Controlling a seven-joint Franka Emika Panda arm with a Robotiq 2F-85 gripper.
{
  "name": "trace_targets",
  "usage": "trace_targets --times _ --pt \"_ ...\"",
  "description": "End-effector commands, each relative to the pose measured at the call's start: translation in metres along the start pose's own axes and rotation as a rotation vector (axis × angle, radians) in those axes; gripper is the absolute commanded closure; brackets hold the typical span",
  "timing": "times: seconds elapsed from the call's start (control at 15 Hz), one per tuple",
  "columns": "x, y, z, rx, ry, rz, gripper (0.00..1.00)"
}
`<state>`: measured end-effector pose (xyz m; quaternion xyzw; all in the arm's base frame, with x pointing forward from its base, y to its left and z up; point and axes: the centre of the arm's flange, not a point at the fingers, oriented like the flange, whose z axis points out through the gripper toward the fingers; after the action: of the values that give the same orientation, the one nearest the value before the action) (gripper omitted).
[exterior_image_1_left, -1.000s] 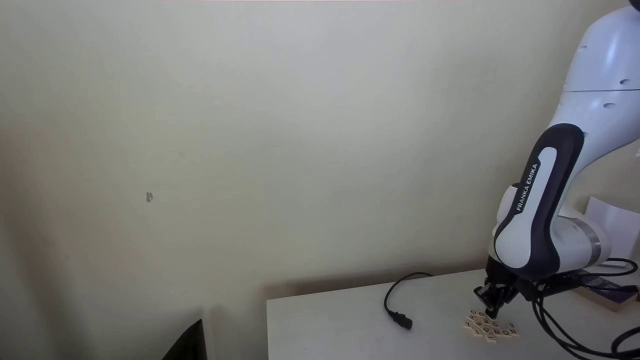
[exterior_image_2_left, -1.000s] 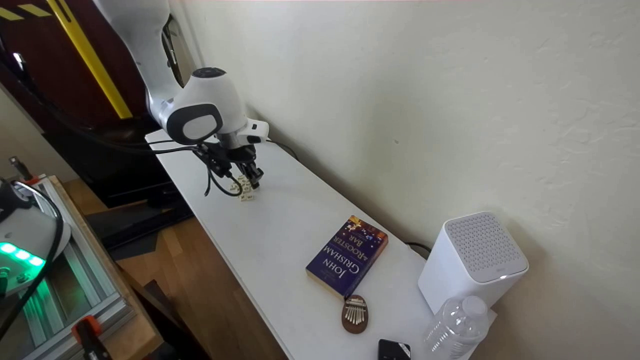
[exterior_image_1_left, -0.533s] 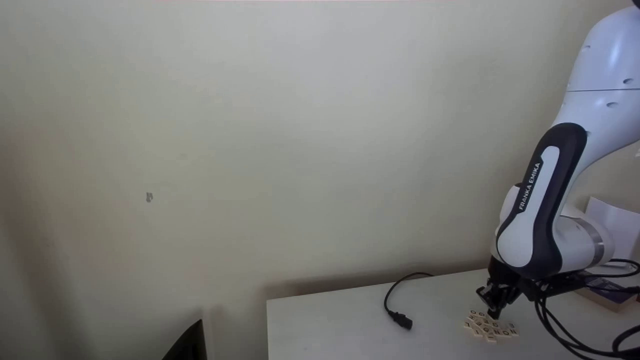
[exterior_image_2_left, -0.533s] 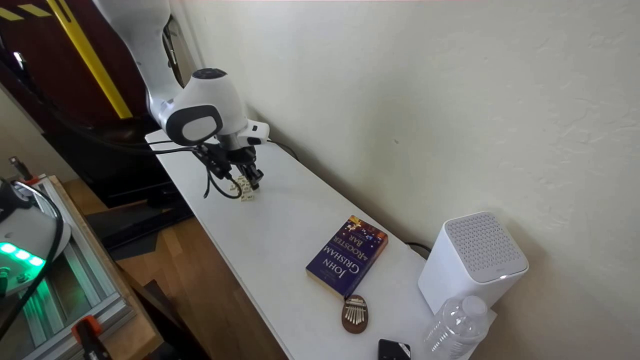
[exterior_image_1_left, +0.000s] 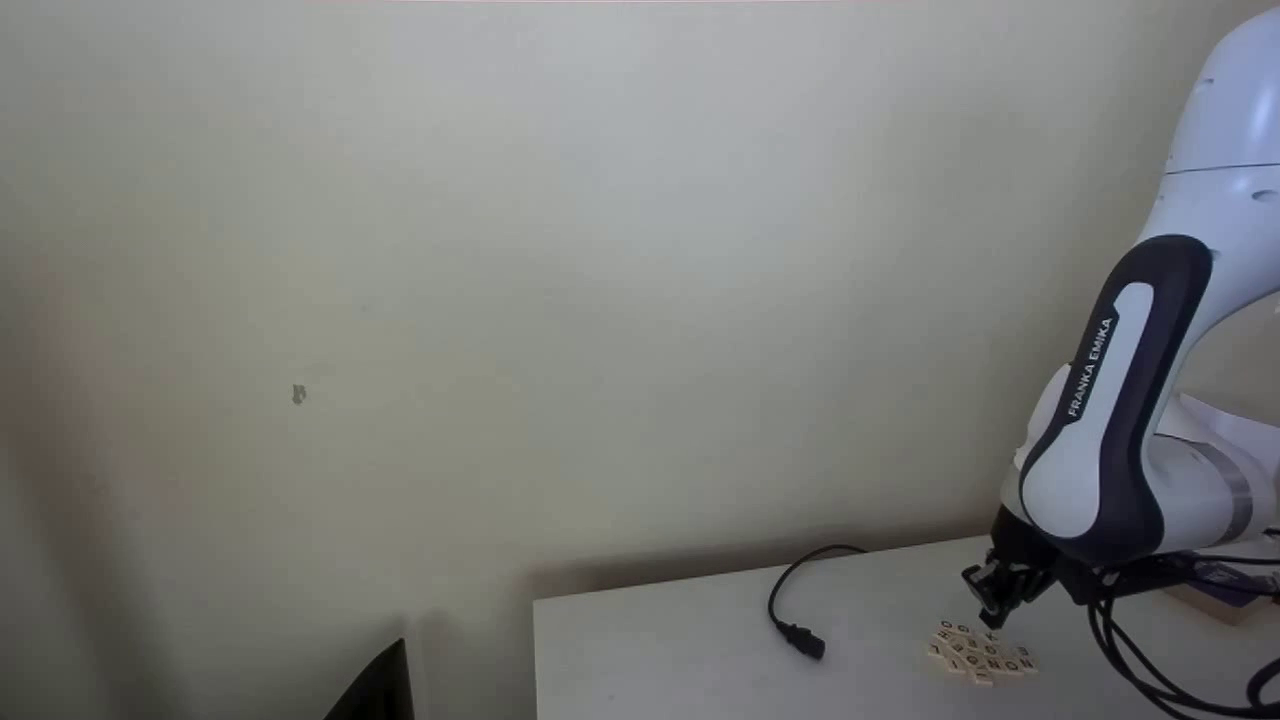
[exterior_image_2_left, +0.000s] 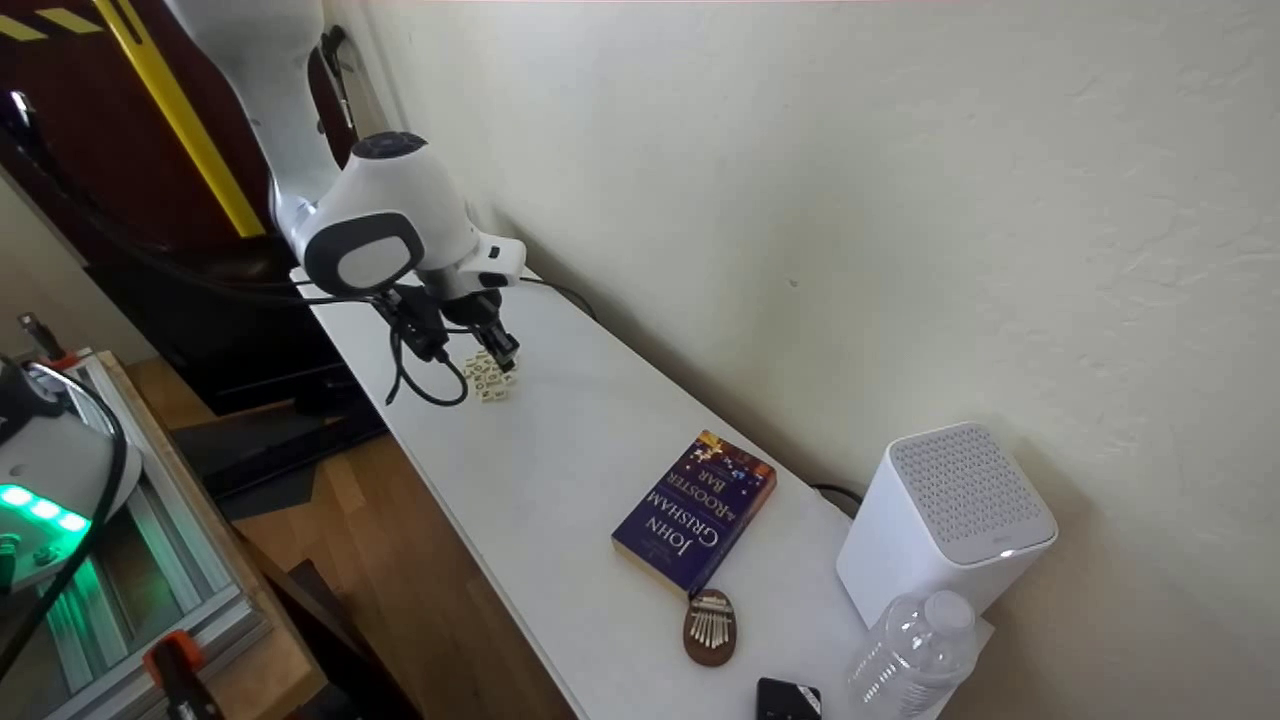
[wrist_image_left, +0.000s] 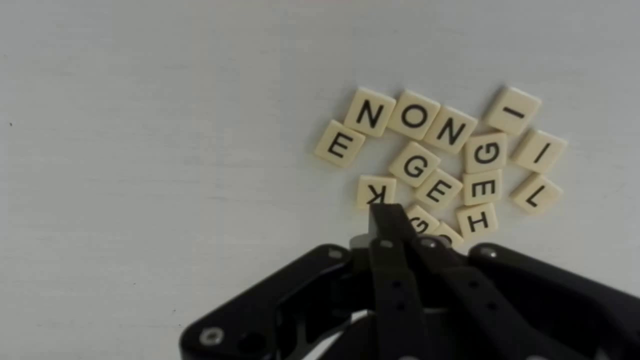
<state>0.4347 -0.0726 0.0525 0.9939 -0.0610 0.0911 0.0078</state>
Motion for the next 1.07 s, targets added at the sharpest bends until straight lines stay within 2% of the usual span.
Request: trace_targets --times 0.0,0.4,1.0 --pt "-0.014 0.006 -0.017 0.011 0.001 -0.004 1.00" --pt "-0.023 0.017 -0.016 -0.009 -0.046 0.060 1.00" --pt "-0.016 0.017 0.004 -0.015 -0.063 0.051 1.00"
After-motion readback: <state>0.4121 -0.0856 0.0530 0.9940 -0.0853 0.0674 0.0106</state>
